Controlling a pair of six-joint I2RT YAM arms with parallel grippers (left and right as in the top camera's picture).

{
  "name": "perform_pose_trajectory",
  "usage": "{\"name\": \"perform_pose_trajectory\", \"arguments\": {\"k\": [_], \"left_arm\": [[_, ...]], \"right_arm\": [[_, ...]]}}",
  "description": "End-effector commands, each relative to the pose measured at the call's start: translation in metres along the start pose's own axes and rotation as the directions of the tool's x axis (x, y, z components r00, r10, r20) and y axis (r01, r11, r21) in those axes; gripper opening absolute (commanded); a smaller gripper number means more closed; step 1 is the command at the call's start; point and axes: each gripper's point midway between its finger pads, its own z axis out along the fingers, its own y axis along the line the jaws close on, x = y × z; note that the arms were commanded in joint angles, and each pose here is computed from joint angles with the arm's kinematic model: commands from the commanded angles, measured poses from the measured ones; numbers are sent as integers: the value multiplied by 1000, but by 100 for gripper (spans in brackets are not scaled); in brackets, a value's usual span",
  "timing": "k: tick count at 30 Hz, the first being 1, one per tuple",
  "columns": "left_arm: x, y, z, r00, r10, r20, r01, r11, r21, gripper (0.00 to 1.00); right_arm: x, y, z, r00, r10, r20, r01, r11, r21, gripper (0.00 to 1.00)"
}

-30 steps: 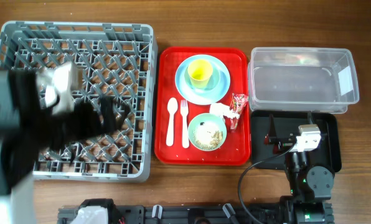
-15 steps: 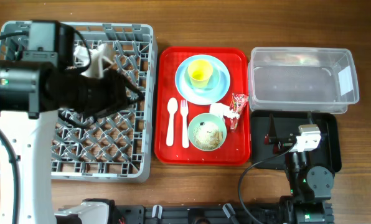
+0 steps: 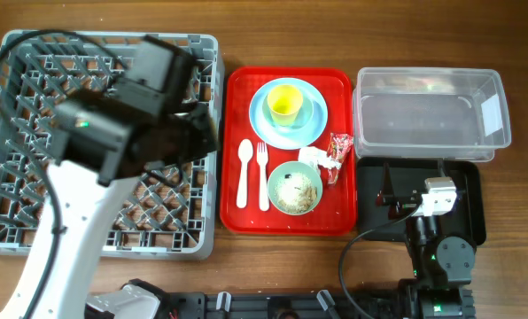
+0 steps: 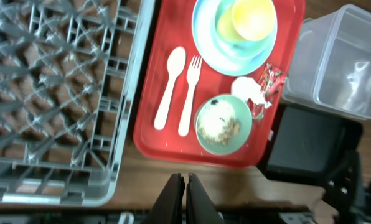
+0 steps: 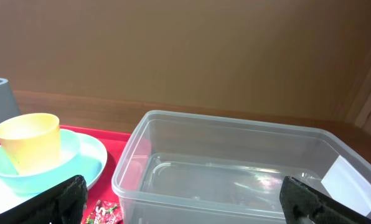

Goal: Sort waste into correct bins and load items into the dishwasher rack
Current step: 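Grasp the white spoon on the red tray with the left gripper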

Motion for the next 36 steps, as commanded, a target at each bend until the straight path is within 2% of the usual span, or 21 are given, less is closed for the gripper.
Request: {"name": "perform_pose_trajectory", "arguments": {"k": [1,2,3,6,10,14,16,18,23,31,36], "left_arm": [[-6,-7,35,999,32,41,-29,996,-85,4],[-8,-11,40,998,42,46,-38,996,-81,18],[-9,-13,44,998,45,46,-41,996,-79,22],[-15,-18,51,997,49,52,-45,996,-75,23],[-18,-10,62,996,56,63,-47,990,-132,6],[5,-2,97,996,86,-16,-87,979,-183,7],[13,-5,123,994,109,-24,-111,978,-178,17],[20,-7,150,992,126,-19,-127,978,-164,18],[33,2,189,991,133,-33,-136,976,-172,32],[40,8,226,990,135,-45,-141,973,-182,24],[49,17,250,987,140,-79,-154,964,-218,22]], "right_arm": [[0,0,0,1000,-5,2,5,1000,-3,100],[0,0,0,1000,-5,2,5,1000,-3,100],[0,0,0,1000,-5,2,5,1000,-3,100],[0,0,0,1000,-5,2,5,1000,-3,100],[0,0,0,1000,-5,2,5,1000,-3,100],[0,0,0,1000,-5,2,5,1000,-3,100],[0,0,0,1000,-5,2,5,1000,-3,100],[0,0,0,1000,-5,2,5,1000,-3,100],[0,0,0,1000,-5,2,5,1000,-3,100],[0,0,0,1000,-5,2,5,1000,-3,100],[0,0,0,1000,-5,2,5,1000,-3,100]]}}
